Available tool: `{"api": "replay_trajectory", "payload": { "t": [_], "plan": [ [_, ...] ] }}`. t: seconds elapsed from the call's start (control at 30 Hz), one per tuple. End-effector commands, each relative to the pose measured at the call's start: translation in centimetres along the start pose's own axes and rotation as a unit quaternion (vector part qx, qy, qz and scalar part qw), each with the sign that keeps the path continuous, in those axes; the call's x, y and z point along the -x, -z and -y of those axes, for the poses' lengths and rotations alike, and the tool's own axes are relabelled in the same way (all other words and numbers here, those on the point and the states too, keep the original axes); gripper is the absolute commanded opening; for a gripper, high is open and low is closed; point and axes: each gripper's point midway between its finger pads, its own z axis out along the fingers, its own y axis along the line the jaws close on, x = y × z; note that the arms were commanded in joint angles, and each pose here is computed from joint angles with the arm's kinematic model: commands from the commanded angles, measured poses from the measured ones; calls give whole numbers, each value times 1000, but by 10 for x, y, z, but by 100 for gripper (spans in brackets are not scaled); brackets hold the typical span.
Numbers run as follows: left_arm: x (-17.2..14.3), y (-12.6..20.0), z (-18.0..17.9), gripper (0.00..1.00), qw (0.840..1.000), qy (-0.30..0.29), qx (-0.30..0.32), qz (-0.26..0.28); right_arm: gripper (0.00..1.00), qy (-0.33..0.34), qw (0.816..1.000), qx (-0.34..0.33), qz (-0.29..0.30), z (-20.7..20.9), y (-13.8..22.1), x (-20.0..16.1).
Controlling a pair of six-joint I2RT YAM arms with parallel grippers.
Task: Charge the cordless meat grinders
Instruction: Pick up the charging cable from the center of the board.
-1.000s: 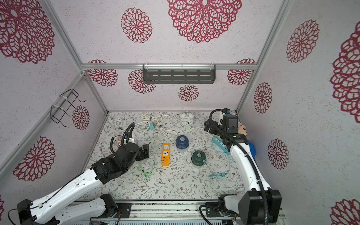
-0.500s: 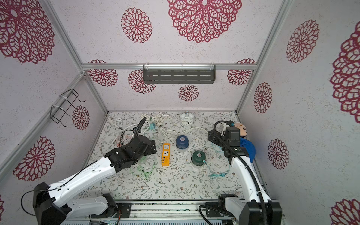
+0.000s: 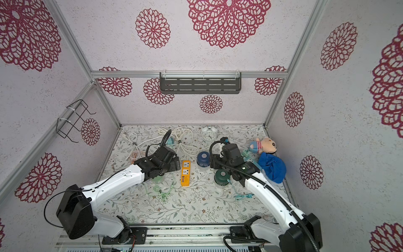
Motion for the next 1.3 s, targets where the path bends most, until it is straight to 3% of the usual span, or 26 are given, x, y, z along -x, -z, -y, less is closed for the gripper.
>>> {"api": "replay_trajectory", "payload": {
  "t": [0.0,0.13,0.23,0.4,0.57,0.73,1.0,1.17,1.27],
  "plan": [
    [10,12,-11,89,1000,23,-10,13,62,47,998,-46,-6,-7,-5,-4],
    [10,26,-31,84,1000,24,7,19,59,79,996,-42,-31,-35,-22,-18],
    [1,39,-44,79,1000,25,13,12,63,97,994,-30,-47,-61,-36,-32],
    [-40,57,-58,69,999,31,18,-17,67,132,988,-8,-81,-102,-57,-68],
    [-93,61,-56,61,999,31,5,-38,65,100,989,5,-108,-108,-72,-95],
    [-121,39,-47,58,998,25,-9,-50,61,81,991,5,-102,-104,-67,-96],
    [-115,-5,-18,65,998,-24,-3,-54,62,79,993,-29,-78,-85,-43,-83],
    [-118,-31,-18,64,997,-34,19,-72,63,70,995,-30,-68,-75,-31,-84],
    [-121,-41,-17,59,996,-37,22,-82,63,66,995,-30,-63,-71,-26,-85]
  ]
}}
